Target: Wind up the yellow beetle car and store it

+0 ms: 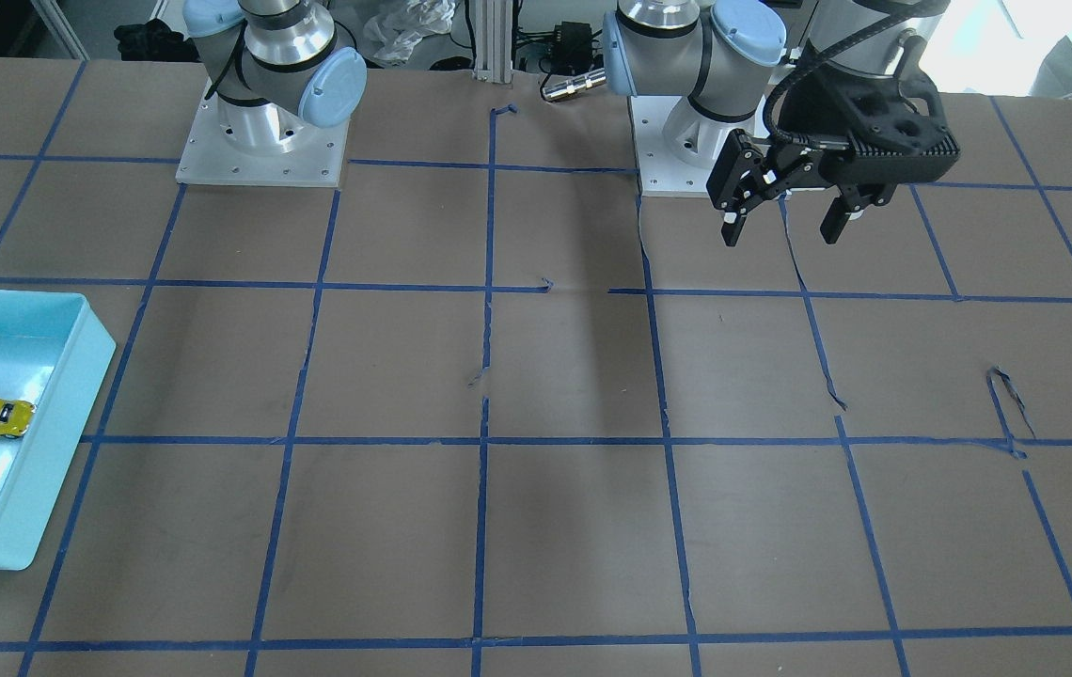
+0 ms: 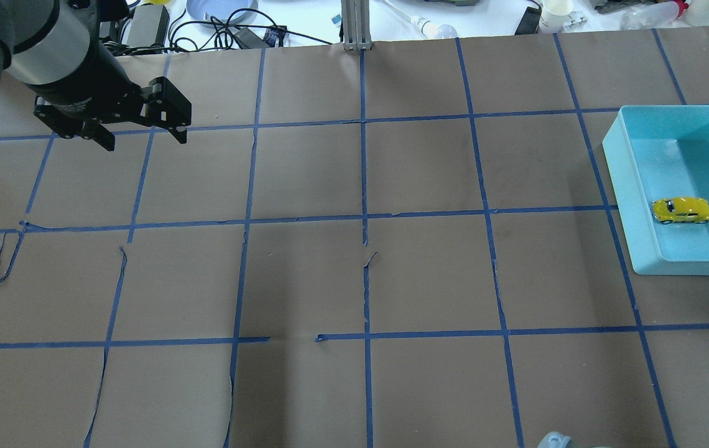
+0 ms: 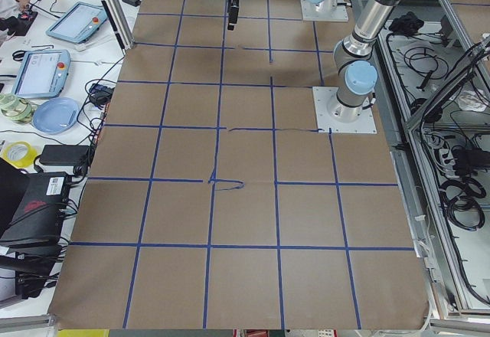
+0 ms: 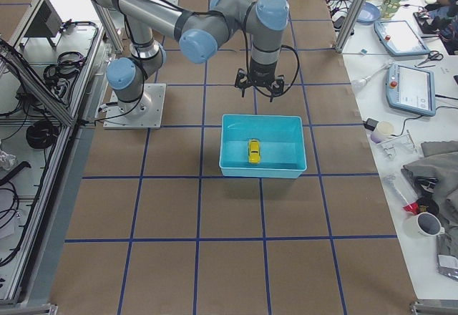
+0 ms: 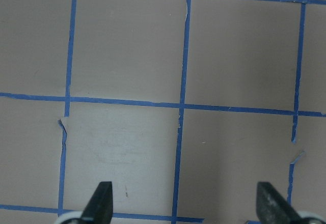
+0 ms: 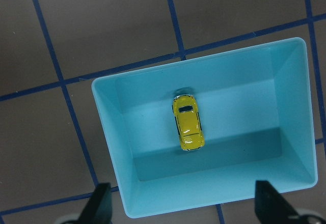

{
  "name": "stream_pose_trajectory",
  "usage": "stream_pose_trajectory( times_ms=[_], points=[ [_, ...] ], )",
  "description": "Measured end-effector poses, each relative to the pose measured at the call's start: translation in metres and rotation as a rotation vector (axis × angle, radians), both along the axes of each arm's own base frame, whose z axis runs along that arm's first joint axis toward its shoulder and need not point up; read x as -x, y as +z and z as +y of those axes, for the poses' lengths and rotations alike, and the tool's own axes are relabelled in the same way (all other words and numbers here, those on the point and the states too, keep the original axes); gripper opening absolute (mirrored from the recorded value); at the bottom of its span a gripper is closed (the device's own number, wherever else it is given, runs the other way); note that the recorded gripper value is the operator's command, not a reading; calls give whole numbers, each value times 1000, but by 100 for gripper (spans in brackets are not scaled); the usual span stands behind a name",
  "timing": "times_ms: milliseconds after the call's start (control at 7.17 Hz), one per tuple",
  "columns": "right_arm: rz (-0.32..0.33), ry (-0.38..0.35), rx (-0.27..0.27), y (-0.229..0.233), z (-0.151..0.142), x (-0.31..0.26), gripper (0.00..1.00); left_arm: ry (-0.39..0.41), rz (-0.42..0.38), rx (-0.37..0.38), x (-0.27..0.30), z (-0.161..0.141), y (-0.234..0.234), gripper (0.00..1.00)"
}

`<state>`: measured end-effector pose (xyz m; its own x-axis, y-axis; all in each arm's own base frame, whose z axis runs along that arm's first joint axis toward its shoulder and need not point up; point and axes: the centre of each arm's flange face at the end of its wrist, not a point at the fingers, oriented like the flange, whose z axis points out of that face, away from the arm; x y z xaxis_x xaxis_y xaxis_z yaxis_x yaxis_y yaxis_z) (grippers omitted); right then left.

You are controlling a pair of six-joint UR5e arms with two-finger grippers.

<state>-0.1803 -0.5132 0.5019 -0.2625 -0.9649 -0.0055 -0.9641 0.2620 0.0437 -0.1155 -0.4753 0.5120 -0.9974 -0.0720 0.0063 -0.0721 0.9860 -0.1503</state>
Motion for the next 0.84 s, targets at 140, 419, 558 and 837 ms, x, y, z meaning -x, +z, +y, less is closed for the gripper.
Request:
stream_pose_trajectory(
  times_ms=[140,419,558,837],
  points=[
    [-4,-86,-6,17,8,-22,100,0,-1,0,0,0,0,100],
    [-8,-255,-22,28,7,-87,100,0,-2,0,0,0,0,100],
    [-3,-345,-12,33,5,-130,100,0,-2,0,0,0,0,100],
    [-9,-490,9,36,4,-211,100,0,-1,0,0,0,0,100]
  ],
)
